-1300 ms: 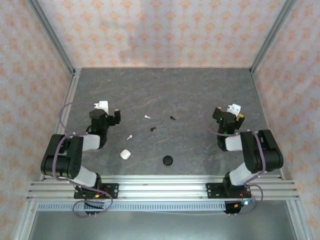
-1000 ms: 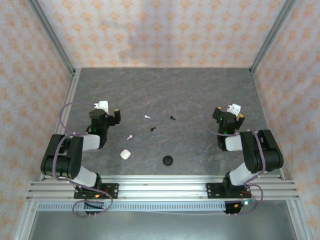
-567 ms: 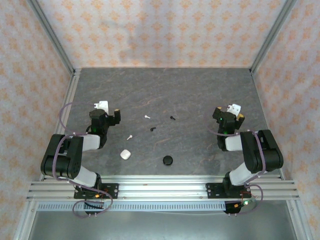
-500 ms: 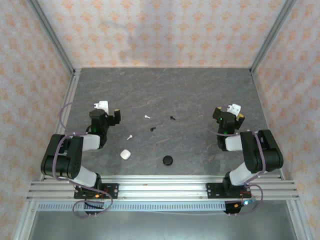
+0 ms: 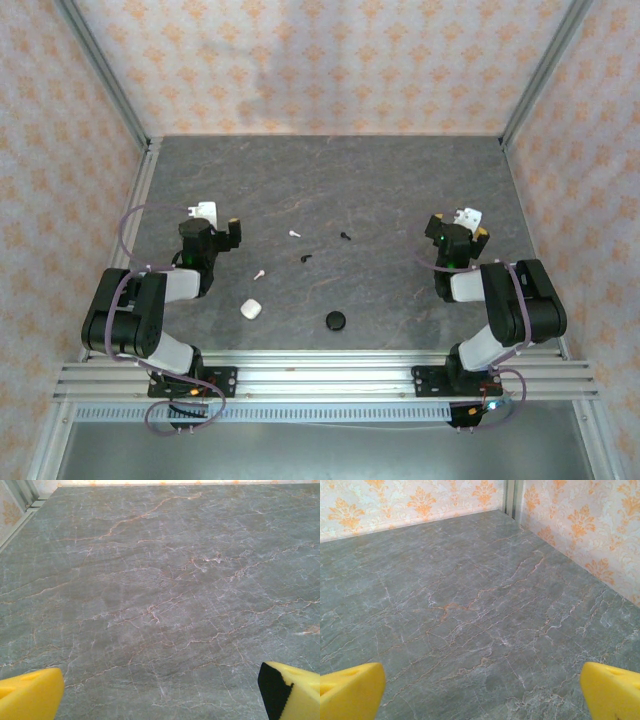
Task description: Insert wireless bluetooth earbuds into charging case
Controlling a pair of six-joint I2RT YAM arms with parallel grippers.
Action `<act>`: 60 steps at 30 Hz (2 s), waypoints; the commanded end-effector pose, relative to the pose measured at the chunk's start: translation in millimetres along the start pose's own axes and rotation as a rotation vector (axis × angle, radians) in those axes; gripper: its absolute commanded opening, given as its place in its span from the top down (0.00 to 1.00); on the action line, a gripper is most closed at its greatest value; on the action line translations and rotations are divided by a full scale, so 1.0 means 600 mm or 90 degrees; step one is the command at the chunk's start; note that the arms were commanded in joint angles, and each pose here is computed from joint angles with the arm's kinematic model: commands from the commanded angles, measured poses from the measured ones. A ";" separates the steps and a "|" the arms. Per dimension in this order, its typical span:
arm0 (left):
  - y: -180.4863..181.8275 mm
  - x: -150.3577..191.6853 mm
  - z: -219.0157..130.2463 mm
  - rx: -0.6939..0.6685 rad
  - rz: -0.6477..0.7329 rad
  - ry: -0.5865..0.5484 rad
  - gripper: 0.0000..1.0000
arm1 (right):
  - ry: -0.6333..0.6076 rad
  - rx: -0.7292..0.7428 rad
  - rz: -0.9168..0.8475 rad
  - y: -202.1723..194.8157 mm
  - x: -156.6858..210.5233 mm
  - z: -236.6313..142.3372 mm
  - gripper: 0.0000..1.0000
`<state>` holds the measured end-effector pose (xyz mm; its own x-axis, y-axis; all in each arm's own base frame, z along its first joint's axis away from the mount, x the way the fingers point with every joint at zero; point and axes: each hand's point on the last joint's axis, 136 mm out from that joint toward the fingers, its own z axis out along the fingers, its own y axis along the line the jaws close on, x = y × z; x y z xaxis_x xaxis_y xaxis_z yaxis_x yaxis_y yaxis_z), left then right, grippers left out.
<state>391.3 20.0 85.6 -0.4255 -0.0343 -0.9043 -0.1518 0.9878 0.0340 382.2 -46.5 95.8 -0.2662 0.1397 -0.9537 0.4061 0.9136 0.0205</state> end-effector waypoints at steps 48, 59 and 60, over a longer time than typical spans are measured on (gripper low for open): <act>-0.041 -0.016 -0.127 0.047 -0.169 0.423 0.10 | 0.367 -0.083 0.122 0.056 -0.097 -0.125 0.06; -0.123 0.080 -0.243 0.064 -0.088 0.527 0.17 | 0.547 -0.239 -0.047 0.208 0.026 -0.265 0.20; -0.129 0.088 -0.250 0.067 -0.092 0.532 0.17 | 0.563 -0.261 -0.078 0.227 0.043 -0.289 0.21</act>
<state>273.6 -87.4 113.9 -0.9164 -0.1794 -0.3579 -0.1206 0.9761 -0.1807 309.0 117.0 139.7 -0.8500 0.2079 -0.4840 0.1181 0.9707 0.2095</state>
